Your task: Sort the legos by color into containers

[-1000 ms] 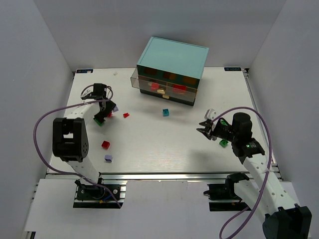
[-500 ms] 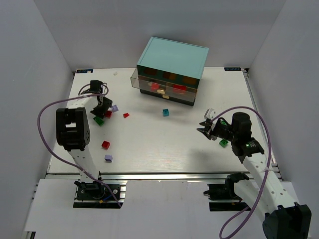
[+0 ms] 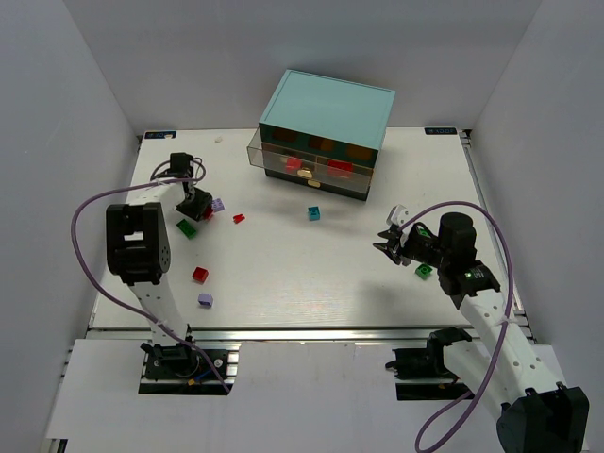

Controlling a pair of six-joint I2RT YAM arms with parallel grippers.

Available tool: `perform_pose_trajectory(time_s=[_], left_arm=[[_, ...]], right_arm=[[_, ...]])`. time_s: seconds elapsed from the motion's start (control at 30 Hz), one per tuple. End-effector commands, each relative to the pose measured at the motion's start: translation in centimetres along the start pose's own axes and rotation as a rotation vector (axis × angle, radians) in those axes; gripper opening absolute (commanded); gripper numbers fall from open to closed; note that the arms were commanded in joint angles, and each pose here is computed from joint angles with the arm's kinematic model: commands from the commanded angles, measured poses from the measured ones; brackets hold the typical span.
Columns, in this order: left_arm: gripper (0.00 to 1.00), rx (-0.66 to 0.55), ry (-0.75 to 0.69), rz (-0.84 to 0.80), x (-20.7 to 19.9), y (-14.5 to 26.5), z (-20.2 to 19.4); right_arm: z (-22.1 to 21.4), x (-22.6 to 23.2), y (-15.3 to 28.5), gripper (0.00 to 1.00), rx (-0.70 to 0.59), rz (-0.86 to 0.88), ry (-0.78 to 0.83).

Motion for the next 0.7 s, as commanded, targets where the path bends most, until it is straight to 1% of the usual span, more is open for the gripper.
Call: perform_pose_trajectory(time_s=[0.0,0.07,0.1,0.13,0.17,0.2,0.23,0.27,0.3,0.33,0.37,0.4,0.47,0.5,0.53,0.6,0.63,0.67], left_arm=[[0.28,-0.049,-0.04,-0.147,-1.2,4.3,1.7],[0.24,-0.074,-0.127,-0.198,-1.5,6.2,1.3],[0.23,-0.123,-0.154,-0.287,-2.0,8.7,1.5],[0.19,-0.127,-0.199,-0.36,-2.0,9.9,1.4],[0.15,-0.119,-0.217,-0.392,-0.8,10.1,0.6],[0.13,-0.16,-0.234,-0.521,-1.3,11.5,0.7],[0.12,-0.195,-0.282,-0.668,-1.1,14.7,0.6],[0.1,-0.191,-0.3,-0.72,-0.4,14.9,-0.1],[0.07,-0.209,-0.318,-0.8,-0.9,16.3,-0.2],[0.05,-0.199,-0.346,-0.854,-1.0,17.6,-0.3],[0.04,-0.2,-0.374,-0.904,-1.9,19.0,-0.2],[0.03,-0.185,-0.396,-0.928,-2.3,19.5,-0.1],[0.01,-0.127,-0.485,-1.009,-3.6,20.4,-1.1],[0.01,-0.141,-0.517,-1.06,-4.6,21.7,-0.9],[0.0,-0.134,-0.568,-1.092,-5.4,21.9,-1.5],[0.0,-0.114,-0.617,-1.138,-6.5,22.6,-2.0],[0.0,-0.131,-0.641,-1.165,-7.4,23.7,-1.7],[0.01,-0.101,-0.662,-1.164,-8.4,23.3,-2.3]], right_arm=[[0.6,-0.3,0.2,0.38,-0.017,-0.011,0.027],[0.6,-0.3,0.2,0.38,-0.017,-0.014,0.029],[0.7,-0.3,0.2,0.38,-0.018,-0.011,0.029],[0.7,-0.3,0.2,0.38,-0.018,-0.013,0.03],[0.7,-0.3,0.2,0.37,-0.018,-0.013,0.03],[0.6,-0.3,0.2,0.37,-0.016,-0.011,0.026],[0.6,-0.3,0.2,0.36,-0.015,-0.011,0.025],[0.6,-0.3,0.2,0.36,-0.016,-0.01,0.026],[0.6,-0.3,0.2,0.36,-0.016,-0.01,0.027],[0.6,-0.3,0.1,0.36,-0.015,-0.009,0.026],[0.5,-0.3,0.2,0.36,-0.014,-0.014,0.026],[0.5,-0.3,0.1,0.36,-0.014,-0.012,0.024],[0.5,-0.3,0.1,0.36,-0.015,-0.011,0.022],[0.5,-0.3,0.1,0.36,-0.014,-0.012,0.022],[0.5,-0.3,0.1,0.36,-0.014,-0.01,0.021],[0.4,-0.4,0.2,0.36,-0.013,-0.014,0.018],[0.4,-0.3,0.1,0.36,-0.012,-0.012,0.016],[0.4,-0.4,0.2,0.36,-0.013,-0.015,0.016]])
Point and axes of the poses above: each gripper's point midway between its finger pads, its own y axis back along the fingers, its own x axis along the line the jaws close on, z = x × y, the point moved 10 cm from there along y, back along the fingers, and after that the axes turned 1 degree about -y, right-handed, at the moved point
